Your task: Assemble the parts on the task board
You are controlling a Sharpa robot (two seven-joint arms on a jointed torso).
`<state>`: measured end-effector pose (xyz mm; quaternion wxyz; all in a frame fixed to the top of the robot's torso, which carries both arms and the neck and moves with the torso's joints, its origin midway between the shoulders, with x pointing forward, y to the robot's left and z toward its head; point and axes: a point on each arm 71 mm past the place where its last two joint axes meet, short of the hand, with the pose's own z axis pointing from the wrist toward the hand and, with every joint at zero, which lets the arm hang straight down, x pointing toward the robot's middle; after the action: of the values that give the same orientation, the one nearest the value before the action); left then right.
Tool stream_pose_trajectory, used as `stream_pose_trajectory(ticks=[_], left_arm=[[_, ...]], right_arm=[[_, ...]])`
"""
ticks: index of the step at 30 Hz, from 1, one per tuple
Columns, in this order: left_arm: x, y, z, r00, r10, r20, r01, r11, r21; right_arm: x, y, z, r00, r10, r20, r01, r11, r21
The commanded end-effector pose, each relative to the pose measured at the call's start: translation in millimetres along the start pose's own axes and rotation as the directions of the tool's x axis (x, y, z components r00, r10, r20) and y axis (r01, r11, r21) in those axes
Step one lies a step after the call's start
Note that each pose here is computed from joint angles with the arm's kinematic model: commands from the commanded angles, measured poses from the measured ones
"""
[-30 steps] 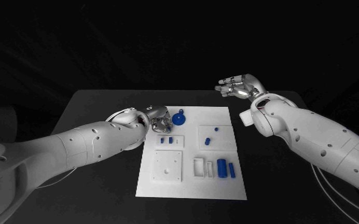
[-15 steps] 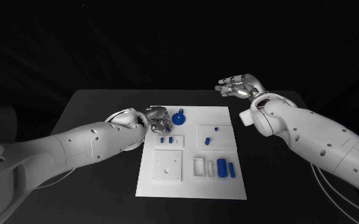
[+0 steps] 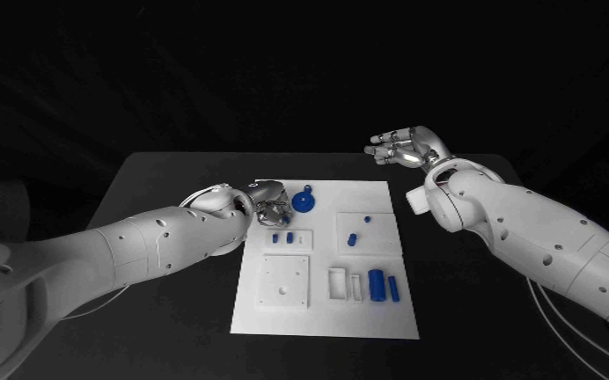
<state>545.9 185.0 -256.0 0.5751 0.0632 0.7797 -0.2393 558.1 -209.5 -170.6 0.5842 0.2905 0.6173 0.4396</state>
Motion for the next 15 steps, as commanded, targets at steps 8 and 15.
stream_pose_trajectory(ticks=[8, 15], left_arm=[[10.6, -1.9, 0.0, 0.998, 0.012, -0.069, -0.012, 1.000, -0.002], [14.1, -1.8, -1.3, 0.996, 0.020, -0.089, -0.019, 1.000, 0.005]], right_arm=[[1.6, 0.7, -0.1, 1.000, -0.004, -0.015, 0.003, 1.000, -0.010], [1.2, 0.4, -0.2, 1.000, -0.004, -0.015, 0.004, 1.000, -0.009]])
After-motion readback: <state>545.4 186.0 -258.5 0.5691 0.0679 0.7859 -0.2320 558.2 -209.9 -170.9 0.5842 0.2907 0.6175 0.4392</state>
